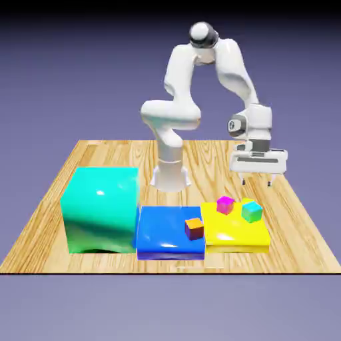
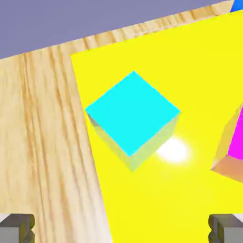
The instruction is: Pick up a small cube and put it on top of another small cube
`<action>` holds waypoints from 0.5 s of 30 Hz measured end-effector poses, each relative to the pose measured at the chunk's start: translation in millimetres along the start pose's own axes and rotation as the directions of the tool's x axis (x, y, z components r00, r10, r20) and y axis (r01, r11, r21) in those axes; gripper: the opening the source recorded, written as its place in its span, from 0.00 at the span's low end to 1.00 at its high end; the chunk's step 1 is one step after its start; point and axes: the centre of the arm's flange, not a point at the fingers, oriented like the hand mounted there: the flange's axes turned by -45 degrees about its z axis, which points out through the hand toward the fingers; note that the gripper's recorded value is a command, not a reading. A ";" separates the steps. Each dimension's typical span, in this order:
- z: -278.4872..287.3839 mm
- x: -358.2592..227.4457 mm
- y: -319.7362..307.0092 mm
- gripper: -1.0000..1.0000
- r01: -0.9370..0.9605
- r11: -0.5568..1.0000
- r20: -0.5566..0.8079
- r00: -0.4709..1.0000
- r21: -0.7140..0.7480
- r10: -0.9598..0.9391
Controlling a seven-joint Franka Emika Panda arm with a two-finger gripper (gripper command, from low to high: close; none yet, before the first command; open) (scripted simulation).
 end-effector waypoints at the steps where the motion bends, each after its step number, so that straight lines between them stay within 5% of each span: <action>1: 4.7 -10.0 1.3 0.50 -0.009 1.000 0.009 1.000 -0.012 0.009; 6: 27.2 -59.1 12.5 0.50 -0.051 0.996 0.049 0.997 -0.079 0.055; 15: 72.5 -64.4 12.2 0.50 -0.047 0.996 0.044 0.998 -0.072 0.050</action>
